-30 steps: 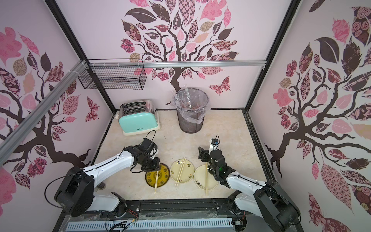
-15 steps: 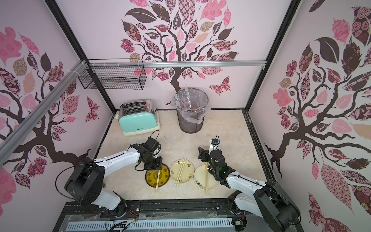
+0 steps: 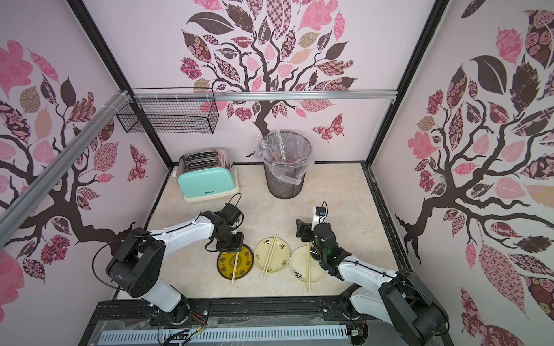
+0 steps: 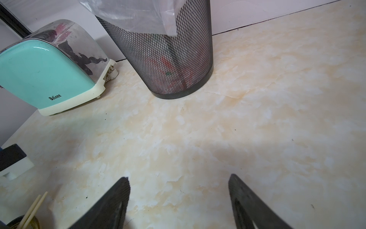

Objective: Remove the packaging of disposable chopsticks
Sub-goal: Place the disposable chopsticks on the plate.

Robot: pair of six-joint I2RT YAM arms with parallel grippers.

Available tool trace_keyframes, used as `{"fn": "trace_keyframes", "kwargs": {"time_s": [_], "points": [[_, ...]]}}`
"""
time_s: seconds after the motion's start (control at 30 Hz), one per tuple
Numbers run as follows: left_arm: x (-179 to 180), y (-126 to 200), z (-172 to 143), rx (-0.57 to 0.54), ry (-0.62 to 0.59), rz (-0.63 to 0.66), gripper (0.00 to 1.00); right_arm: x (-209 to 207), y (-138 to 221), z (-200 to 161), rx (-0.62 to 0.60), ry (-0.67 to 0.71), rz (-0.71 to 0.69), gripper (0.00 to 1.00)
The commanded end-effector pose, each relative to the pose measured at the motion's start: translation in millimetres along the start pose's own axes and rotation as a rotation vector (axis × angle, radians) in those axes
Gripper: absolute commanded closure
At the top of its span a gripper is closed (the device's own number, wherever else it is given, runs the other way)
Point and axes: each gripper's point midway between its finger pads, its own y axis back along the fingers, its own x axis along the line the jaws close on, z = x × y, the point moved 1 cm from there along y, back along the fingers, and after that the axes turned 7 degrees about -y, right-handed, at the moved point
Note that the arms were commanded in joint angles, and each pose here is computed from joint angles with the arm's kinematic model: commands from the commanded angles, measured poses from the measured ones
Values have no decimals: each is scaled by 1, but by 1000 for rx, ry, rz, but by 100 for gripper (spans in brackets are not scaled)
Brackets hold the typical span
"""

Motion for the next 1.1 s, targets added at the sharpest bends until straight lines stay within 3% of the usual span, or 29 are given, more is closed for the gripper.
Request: {"fn": "trace_keyframes", "kwargs": {"time_s": [0.0,0.53,1.07], "points": [[3,-6,5,-2,8,33,100,12,-2,12,-20,-3,28,19],[16,-11,-1,42,5,158,97,14,-3,12,-9,4,33,19],[23,-11,-11,39,17,173,79,16,2,15,-26,0,48,17]]}}
